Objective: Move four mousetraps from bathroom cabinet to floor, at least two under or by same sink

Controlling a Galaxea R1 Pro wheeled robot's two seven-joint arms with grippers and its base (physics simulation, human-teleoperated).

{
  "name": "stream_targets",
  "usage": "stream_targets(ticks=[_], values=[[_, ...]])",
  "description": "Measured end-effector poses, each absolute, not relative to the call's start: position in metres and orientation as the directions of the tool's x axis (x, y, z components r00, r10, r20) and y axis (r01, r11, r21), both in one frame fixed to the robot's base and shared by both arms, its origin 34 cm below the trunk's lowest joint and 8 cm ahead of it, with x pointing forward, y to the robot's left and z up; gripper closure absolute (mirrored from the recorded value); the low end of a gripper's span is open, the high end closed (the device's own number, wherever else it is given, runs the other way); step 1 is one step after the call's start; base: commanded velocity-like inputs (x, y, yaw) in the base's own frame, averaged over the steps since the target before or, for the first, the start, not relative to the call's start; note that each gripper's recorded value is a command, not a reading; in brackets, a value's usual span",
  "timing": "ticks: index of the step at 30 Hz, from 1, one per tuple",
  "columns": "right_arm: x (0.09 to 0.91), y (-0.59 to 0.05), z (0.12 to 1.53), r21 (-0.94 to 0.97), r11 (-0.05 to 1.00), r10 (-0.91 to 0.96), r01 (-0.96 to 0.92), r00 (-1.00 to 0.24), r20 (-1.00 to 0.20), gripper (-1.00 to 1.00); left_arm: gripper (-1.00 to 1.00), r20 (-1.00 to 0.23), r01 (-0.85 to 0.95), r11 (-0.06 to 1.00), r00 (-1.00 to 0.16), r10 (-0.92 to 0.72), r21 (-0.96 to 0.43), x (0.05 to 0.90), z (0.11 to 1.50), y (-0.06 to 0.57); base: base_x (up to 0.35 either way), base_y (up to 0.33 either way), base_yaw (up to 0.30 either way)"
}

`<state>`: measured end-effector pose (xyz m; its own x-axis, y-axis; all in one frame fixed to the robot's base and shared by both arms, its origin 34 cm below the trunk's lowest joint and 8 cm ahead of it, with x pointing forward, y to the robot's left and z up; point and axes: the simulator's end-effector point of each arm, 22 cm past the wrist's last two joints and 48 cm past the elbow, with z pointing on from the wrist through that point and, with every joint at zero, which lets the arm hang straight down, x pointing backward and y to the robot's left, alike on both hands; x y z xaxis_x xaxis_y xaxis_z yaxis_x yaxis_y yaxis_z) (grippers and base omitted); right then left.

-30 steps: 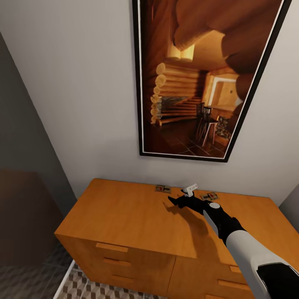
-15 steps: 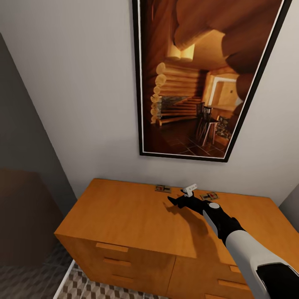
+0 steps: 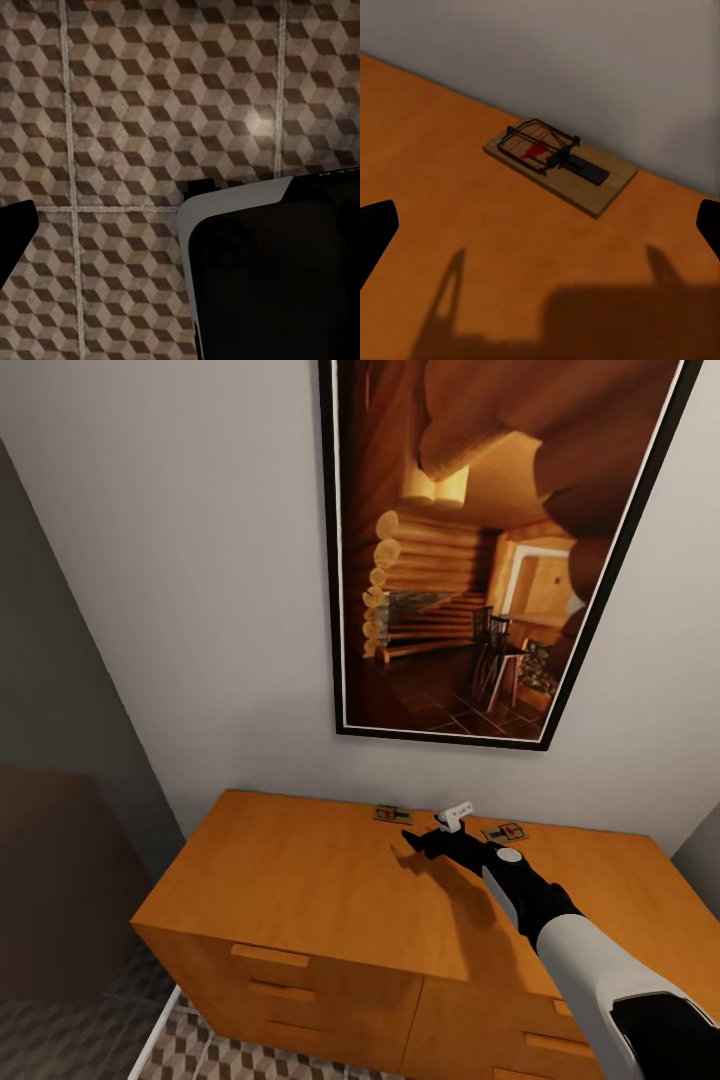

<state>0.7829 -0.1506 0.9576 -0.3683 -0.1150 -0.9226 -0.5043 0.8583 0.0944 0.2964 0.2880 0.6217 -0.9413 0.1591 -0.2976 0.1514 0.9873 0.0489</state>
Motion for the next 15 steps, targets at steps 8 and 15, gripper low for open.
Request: stream_targets(ticks=[8, 15], values=[[0.7842, -0.1503, 0.9576, 0.092, 0.864, -0.113, -0.496, -0.368, -0.923, -1.00, -1.00, -0.298, 0.152, 0.987, -0.941, 0.158, 0.045, 0.2963, 0.6216, 0.2852, 0.000, 0.000, 0.000], [0.7847, -0.1441, 0.9583, 0.095, 0.865, -0.107, -0.492, -0.367, -0.924, -1.00, -1.00, -0.298, 0.152, 0.987, -0.941, 0.158, 0.045, 0.2962, 0.6215, 0.2848, 0.000, 0.000, 0.000]])
